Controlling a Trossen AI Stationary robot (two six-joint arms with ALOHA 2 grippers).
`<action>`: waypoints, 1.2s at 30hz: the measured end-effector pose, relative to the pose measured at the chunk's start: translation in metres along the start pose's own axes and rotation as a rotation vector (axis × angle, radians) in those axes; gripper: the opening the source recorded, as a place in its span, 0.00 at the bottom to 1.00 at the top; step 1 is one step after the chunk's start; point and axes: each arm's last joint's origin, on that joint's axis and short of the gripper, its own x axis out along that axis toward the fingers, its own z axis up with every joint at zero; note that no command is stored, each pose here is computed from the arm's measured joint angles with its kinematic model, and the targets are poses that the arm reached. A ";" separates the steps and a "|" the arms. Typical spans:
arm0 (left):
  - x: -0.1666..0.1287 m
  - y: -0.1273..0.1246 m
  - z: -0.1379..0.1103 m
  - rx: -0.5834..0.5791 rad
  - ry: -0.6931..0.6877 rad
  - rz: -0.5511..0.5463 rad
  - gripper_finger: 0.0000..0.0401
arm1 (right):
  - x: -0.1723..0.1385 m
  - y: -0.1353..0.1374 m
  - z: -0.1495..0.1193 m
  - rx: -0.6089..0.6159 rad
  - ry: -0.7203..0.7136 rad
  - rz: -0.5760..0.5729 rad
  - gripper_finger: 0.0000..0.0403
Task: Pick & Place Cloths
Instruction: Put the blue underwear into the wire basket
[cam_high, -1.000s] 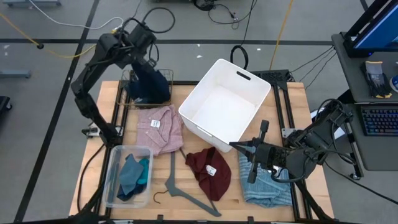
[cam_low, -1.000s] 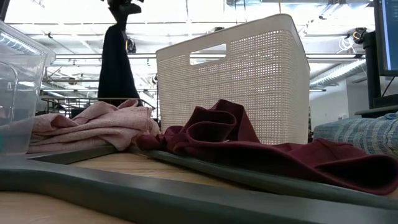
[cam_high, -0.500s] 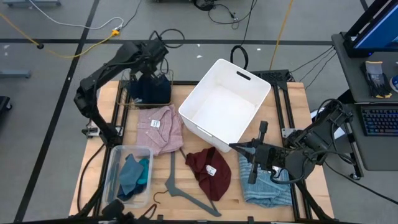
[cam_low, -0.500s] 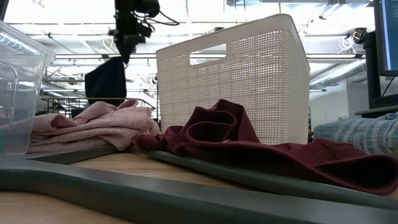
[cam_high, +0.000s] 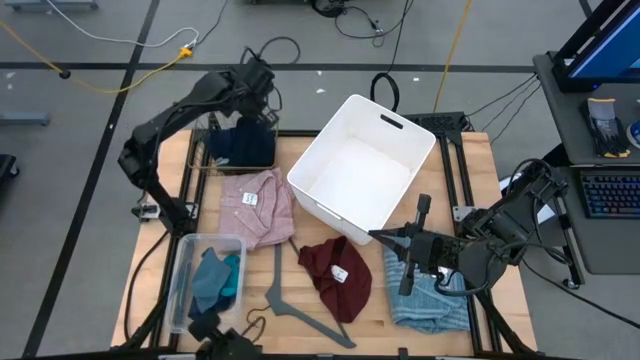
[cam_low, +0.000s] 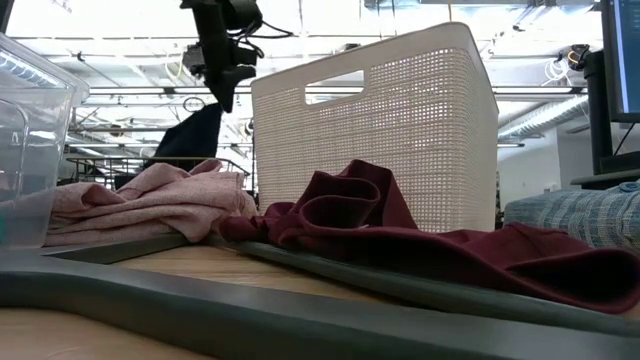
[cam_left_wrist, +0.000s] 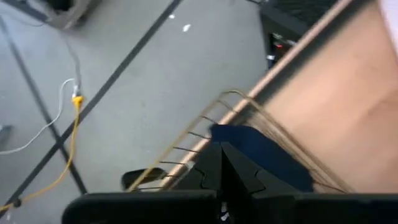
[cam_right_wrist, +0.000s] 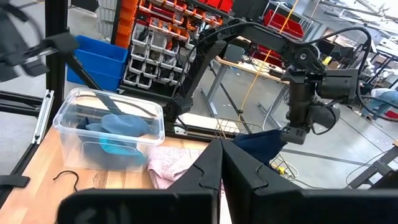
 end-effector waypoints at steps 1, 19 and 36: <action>0.001 -0.005 -0.001 0.012 0.003 -0.018 0.00 | 0.000 0.000 0.000 -0.001 0.000 0.000 0.00; 0.076 -0.044 -0.064 0.050 0.274 -0.169 0.00 | 0.000 0.000 -0.001 -0.008 0.006 -0.002 0.00; 0.096 -0.028 -0.078 0.034 0.302 -0.219 0.11 | 0.000 0.000 -0.001 -0.005 0.005 -0.005 0.00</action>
